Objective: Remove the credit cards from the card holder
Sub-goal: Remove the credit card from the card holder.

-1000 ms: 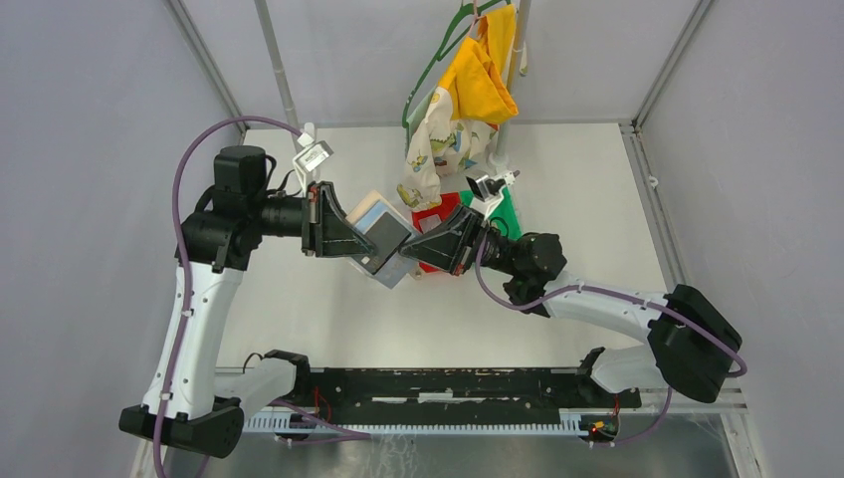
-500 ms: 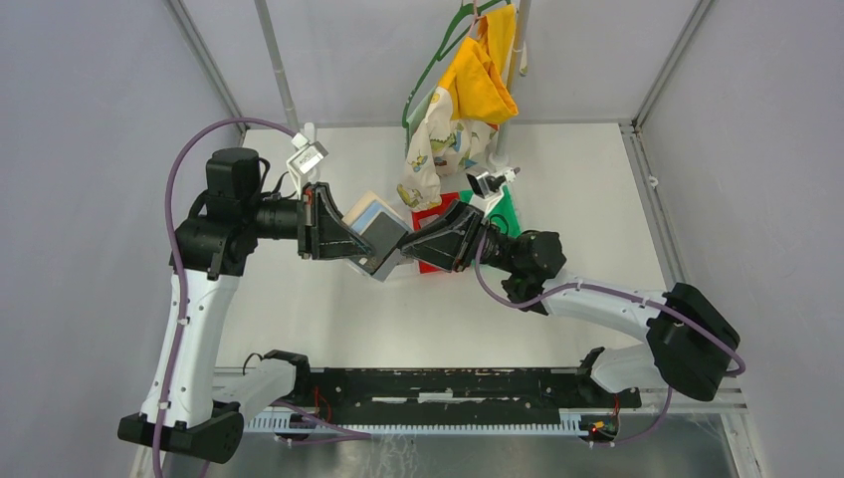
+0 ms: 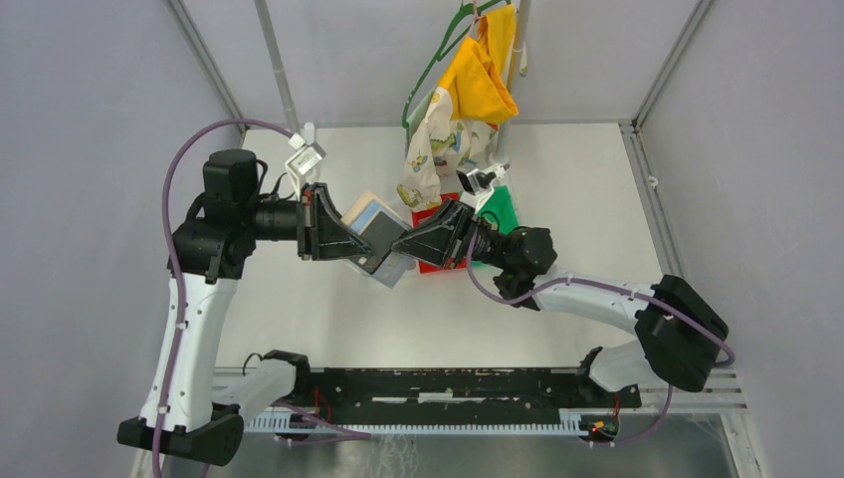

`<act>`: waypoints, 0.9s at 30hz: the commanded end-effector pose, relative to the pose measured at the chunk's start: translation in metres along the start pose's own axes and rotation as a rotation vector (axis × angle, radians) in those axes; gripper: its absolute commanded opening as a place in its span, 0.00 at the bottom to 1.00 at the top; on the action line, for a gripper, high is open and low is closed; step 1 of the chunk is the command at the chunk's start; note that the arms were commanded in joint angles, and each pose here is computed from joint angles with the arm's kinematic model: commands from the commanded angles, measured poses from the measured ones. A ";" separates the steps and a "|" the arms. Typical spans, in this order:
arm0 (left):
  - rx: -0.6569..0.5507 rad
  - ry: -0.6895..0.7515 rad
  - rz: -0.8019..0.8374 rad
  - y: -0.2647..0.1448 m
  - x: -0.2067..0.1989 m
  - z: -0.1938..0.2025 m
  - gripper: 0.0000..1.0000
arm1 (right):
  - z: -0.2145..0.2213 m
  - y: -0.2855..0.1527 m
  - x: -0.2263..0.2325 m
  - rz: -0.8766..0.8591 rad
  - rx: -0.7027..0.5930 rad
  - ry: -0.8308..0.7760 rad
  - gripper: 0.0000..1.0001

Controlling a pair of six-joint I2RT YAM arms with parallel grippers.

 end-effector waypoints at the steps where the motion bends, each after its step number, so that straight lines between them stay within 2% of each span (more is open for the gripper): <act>1: -0.008 0.062 0.047 -0.003 -0.017 -0.003 0.19 | -0.008 0.009 0.018 -0.110 -0.033 -0.017 0.10; 3: -0.006 0.066 0.050 -0.003 -0.018 -0.002 0.20 | -0.007 0.006 0.020 -0.121 -0.038 -0.019 0.00; 9: -0.004 0.062 0.040 -0.002 -0.012 0.000 0.25 | -0.004 0.008 0.018 -0.103 -0.022 -0.019 0.00; 16: 0.004 0.024 0.023 0.001 -0.001 -0.002 0.23 | 0.005 0.015 0.011 -0.060 0.034 -0.030 0.00; 23: -0.003 0.021 -0.053 0.001 0.011 0.001 0.26 | 0.012 0.021 0.005 -0.039 0.067 -0.029 0.00; 27: -0.029 0.001 -0.155 0.001 0.022 -0.004 0.13 | 0.011 0.021 0.005 -0.018 0.081 -0.055 0.00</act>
Point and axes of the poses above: each gripper's point midway between its finger pads, its own y axis out along the fingers, its own x axis along the line the jaws close on, z = x × y, the point moved 6 cm from there along -y, back along the fingers, and after that the axes turned 1 degree about -y, right-handed, at the moved point
